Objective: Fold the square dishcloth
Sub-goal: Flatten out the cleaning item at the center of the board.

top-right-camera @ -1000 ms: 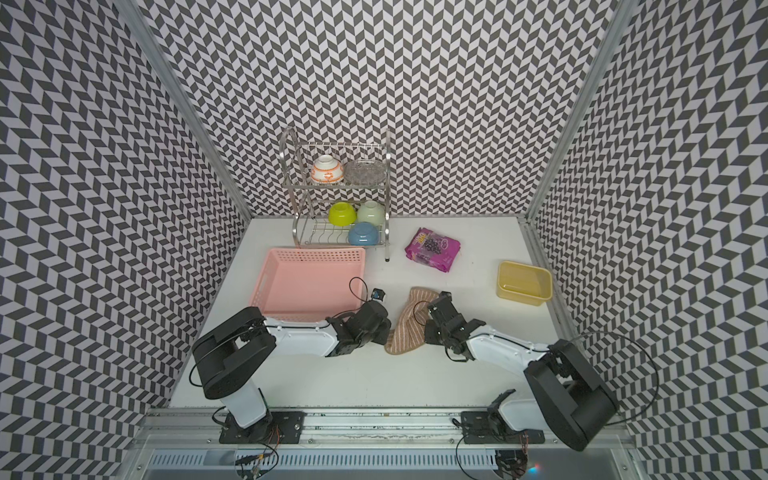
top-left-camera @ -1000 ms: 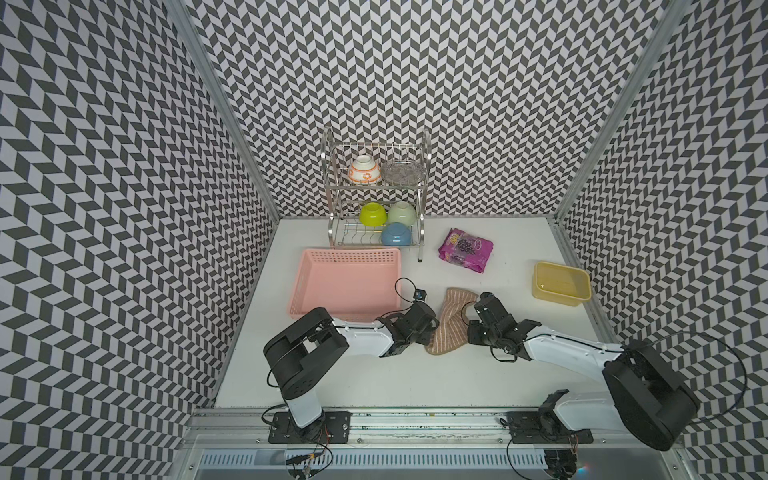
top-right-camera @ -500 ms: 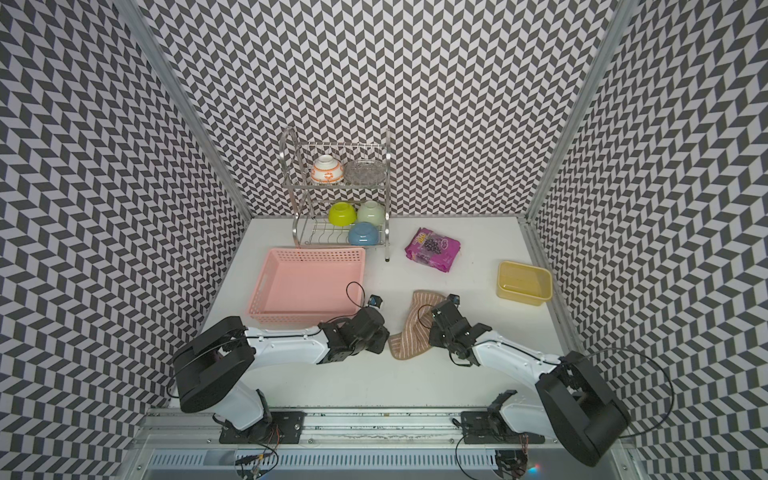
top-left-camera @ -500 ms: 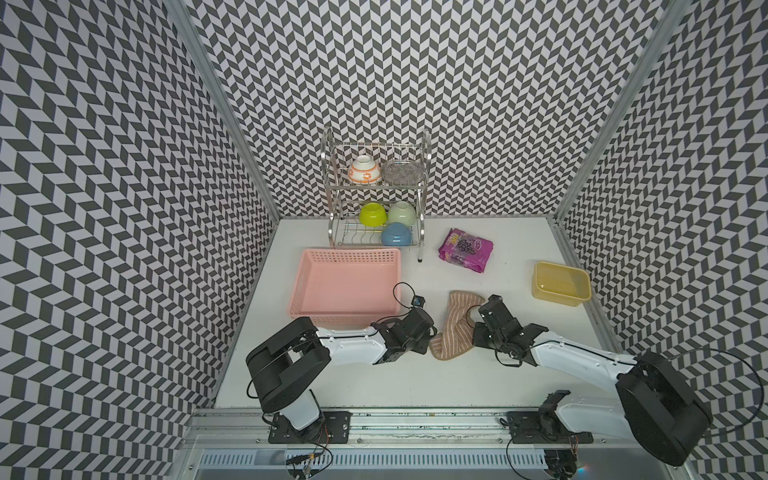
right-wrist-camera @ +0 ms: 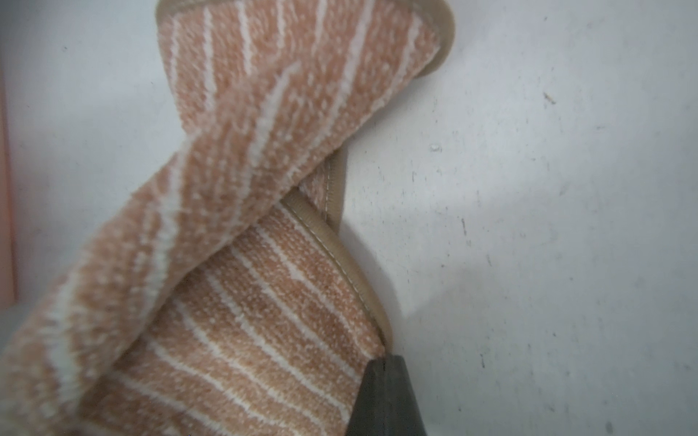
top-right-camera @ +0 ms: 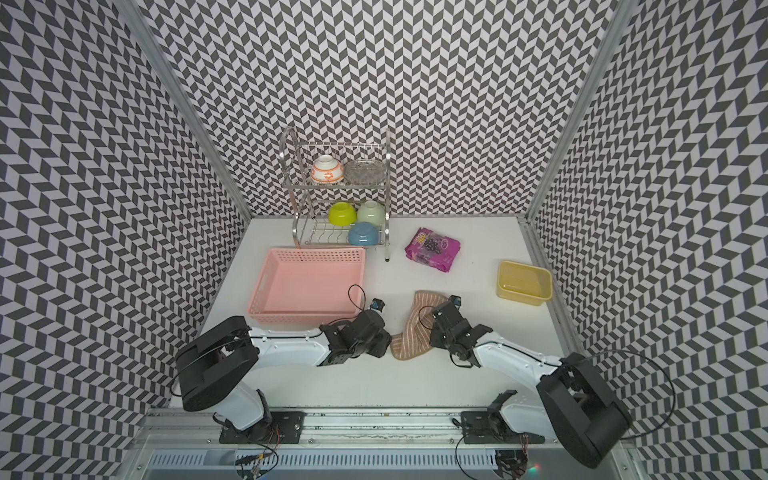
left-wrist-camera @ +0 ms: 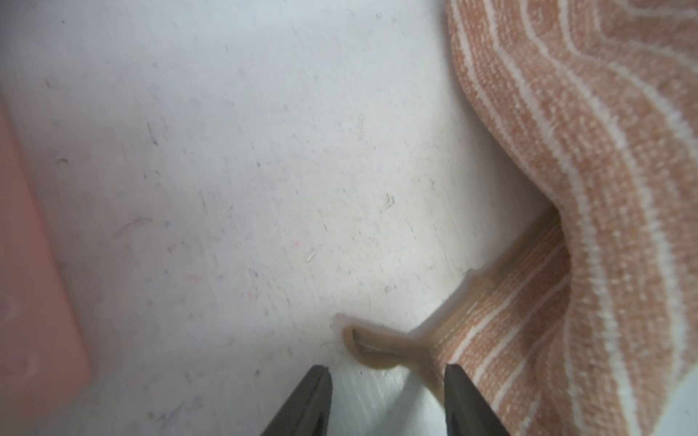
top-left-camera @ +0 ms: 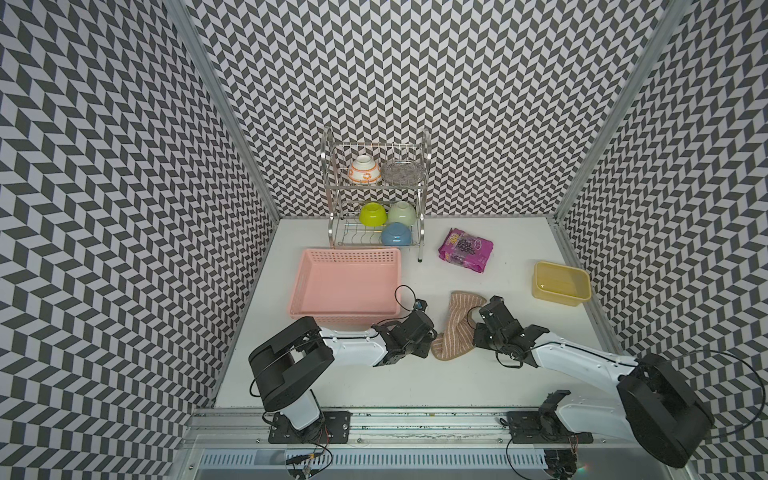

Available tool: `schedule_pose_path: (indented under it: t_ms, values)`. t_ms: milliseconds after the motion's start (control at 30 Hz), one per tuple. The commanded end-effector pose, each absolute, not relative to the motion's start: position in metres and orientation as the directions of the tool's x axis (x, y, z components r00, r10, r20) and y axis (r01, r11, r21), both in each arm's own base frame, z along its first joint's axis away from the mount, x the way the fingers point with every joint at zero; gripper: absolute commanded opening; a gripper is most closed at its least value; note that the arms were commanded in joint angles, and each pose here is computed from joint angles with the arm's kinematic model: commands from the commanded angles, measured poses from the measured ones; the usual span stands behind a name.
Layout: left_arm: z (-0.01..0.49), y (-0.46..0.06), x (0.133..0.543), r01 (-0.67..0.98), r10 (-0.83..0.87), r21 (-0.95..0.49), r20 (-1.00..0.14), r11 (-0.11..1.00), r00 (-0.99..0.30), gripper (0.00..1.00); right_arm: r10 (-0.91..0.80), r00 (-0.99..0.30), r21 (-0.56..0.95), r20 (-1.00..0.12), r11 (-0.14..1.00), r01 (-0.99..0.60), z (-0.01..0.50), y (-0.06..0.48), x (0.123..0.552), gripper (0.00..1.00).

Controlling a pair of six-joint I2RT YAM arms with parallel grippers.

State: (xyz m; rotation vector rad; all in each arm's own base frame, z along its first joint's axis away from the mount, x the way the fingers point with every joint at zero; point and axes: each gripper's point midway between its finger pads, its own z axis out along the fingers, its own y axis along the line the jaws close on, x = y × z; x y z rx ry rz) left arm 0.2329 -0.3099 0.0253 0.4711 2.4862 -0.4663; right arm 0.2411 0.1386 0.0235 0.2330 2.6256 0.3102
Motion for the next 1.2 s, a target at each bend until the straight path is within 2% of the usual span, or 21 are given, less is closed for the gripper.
schedule_pose_path:
  t_ms: [0, 167, 200, 433, 767, 1167]
  values:
    - [0.004, -0.306, 0.228, 0.419, 0.264, -0.187, -0.54, 0.888, -0.8, 0.38, 0.229, -0.855, 0.27, -0.464, 0.957, 0.109, 0.03, 0.139, 0.243, 0.03]
    - [0.005, -0.309, 0.231, 0.424, 0.273, -0.177, -0.54, 0.888, -0.796, 0.02, 0.244, -0.839, 0.276, -0.485, 0.954, 0.118, 0.041, 0.136, 0.244, 0.02]
    - [0.007, -0.31, 0.232, 0.427, 0.275, -0.174, -0.542, 0.888, -0.794, 0.0, 0.247, -0.836, 0.273, -0.49, 0.954, 0.122, 0.043, 0.135, 0.244, 0.02]
    - [0.05, -0.32, 0.245, 0.453, 0.263, -0.169, -0.62, 0.875, -0.739, 0.0, 0.264, -0.802, 0.241, -0.536, 0.958, 0.154, 0.064, 0.121, 0.245, 0.0]
    - [0.153, -0.314, 0.276, 0.397, 0.092, -0.184, -0.808, 0.899, -0.582, 0.0, 0.296, -0.717, 0.224, -0.631, 0.955, 0.196, 0.119, 0.11, 0.264, 0.0]
    - [0.212, -0.302, 0.314, 0.299, -0.054, -0.207, -0.891, 0.931, -0.45, 0.0, 0.256, -0.624, 0.177, -0.739, 0.966, 0.188, 0.173, 0.109, 0.3, 0.0]
